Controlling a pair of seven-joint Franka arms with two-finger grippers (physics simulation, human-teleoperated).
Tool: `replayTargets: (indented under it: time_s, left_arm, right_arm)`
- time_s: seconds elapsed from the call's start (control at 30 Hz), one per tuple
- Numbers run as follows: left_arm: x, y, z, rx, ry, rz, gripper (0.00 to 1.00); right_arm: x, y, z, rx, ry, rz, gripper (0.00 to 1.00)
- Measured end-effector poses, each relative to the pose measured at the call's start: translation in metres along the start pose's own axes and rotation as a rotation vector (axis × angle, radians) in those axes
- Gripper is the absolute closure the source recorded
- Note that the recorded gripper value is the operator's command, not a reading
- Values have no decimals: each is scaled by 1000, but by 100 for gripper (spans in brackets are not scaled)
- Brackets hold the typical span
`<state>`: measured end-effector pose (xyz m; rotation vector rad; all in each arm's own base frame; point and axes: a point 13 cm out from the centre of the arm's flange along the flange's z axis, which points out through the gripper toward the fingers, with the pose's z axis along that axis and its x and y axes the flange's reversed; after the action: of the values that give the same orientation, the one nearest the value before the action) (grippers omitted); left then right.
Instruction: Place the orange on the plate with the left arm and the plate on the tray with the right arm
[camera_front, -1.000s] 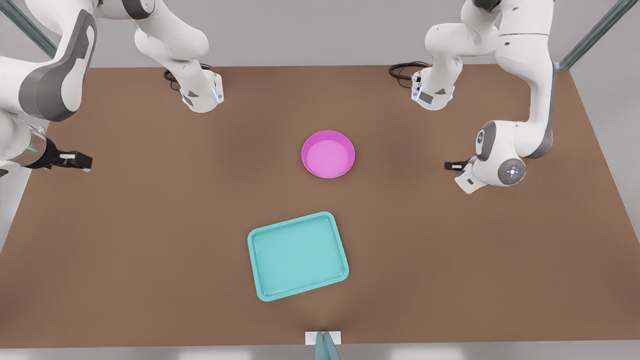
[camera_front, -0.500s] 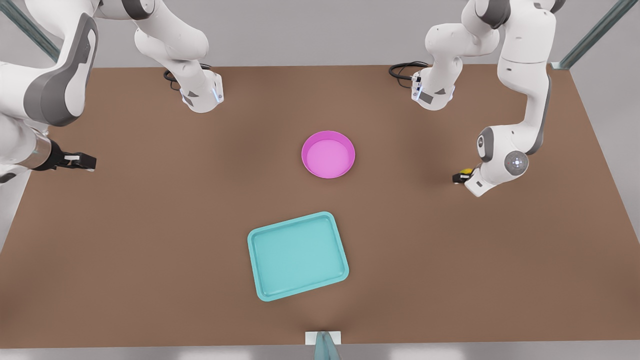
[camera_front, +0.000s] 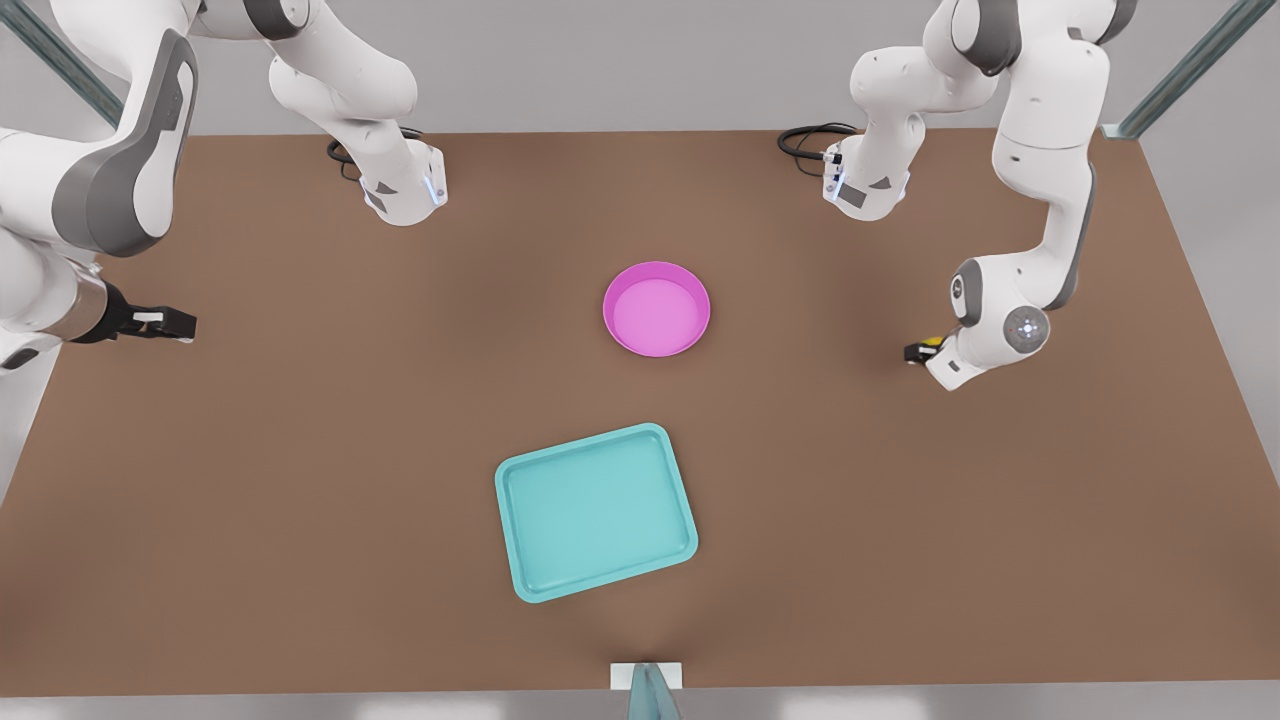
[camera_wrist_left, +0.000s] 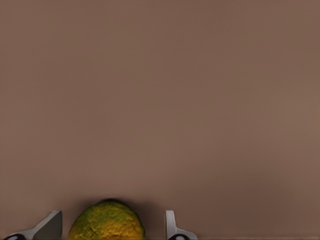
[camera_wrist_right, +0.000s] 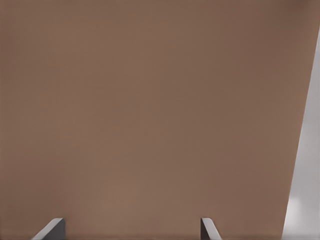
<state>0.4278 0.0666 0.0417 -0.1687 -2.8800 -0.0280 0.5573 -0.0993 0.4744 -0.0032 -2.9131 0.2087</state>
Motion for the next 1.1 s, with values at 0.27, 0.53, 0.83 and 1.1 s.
replayTargets:
  time_s: [0.27,0.53,0.83,1.1]
  left_arm:
    - [3,1,4,1,7,18,0]
    - [5,3,7,2,15,24,22]
    - [9,5,6,3,28,22,33]
    - [-13,-56,-77,-14,-23,103,33]
  right_arm:
    - [0,1,0,0,-1,-3,0]
    - [-2,1,3,0,5,-6,0]
    - [-3,0,4,-1,6,-8,0]
    - [-4,-1,6,-1,9,-9,0]
